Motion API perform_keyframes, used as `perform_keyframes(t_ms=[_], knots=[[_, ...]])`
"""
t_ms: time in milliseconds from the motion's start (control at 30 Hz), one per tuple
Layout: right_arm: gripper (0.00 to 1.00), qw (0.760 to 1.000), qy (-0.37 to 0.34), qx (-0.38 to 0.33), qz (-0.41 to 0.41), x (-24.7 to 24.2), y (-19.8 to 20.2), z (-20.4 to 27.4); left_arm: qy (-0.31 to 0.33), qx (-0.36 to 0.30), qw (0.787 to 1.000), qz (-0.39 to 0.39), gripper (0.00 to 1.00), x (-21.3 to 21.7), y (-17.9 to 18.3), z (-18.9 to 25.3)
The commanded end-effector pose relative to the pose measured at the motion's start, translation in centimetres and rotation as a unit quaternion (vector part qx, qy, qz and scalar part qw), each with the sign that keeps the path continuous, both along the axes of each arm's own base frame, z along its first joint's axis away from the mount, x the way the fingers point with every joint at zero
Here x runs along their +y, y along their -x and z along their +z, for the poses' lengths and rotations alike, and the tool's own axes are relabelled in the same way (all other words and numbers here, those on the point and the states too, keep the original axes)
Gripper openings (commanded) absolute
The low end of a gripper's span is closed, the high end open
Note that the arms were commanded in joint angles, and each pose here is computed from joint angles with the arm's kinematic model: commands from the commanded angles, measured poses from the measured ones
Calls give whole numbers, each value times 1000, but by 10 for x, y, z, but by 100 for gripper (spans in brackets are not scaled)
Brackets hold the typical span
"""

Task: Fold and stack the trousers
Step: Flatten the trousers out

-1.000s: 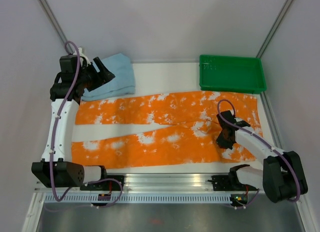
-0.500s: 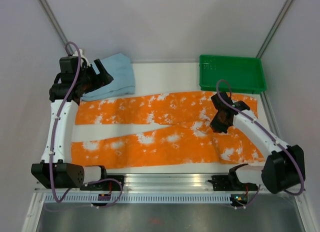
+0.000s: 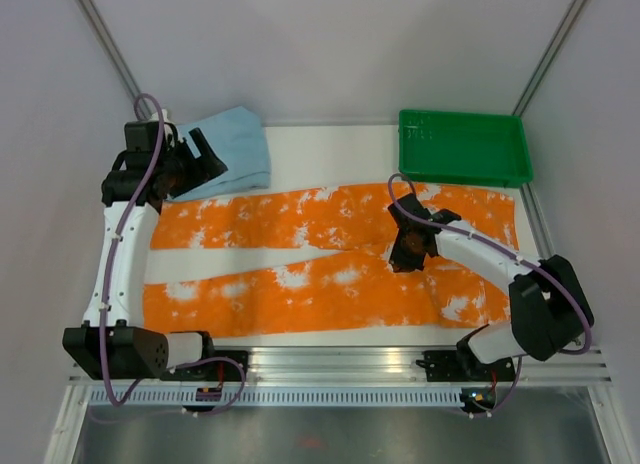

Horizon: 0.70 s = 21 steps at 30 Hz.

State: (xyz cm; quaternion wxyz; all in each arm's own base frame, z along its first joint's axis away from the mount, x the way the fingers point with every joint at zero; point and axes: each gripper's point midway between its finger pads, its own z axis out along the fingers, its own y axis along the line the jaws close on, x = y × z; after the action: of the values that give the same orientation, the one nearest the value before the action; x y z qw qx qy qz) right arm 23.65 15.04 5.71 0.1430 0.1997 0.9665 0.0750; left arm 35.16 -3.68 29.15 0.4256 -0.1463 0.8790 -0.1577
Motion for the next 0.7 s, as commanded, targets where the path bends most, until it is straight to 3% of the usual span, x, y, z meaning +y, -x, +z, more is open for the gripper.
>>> perform_keyframes(t_ms=[0,67,133,167,267,300,367,500,667], knots=[[0,997,27,18,64,2,14,-21,28,63,994,87,87,11,26,-22],[0,994,34,23,100,6,20,-34,86,90,984,128,82,3,41,-40],[0,988,41,24,146,16,31,-49,146,111,973,141,63,-11,50,-61],[0,988,38,16,146,19,27,-48,152,125,969,149,63,-12,53,-71],[0,977,55,36,205,28,49,-74,159,181,957,164,38,-15,64,-103],[0,974,58,36,218,31,52,-77,147,208,949,185,22,-10,76,-115],[0,967,59,41,246,41,62,-83,142,234,933,233,6,-1,87,-127],[0,957,3,27,290,77,72,-83,149,292,888,323,2,5,122,-159],[0,949,-41,14,311,106,74,-78,164,308,855,383,2,9,133,-190]])
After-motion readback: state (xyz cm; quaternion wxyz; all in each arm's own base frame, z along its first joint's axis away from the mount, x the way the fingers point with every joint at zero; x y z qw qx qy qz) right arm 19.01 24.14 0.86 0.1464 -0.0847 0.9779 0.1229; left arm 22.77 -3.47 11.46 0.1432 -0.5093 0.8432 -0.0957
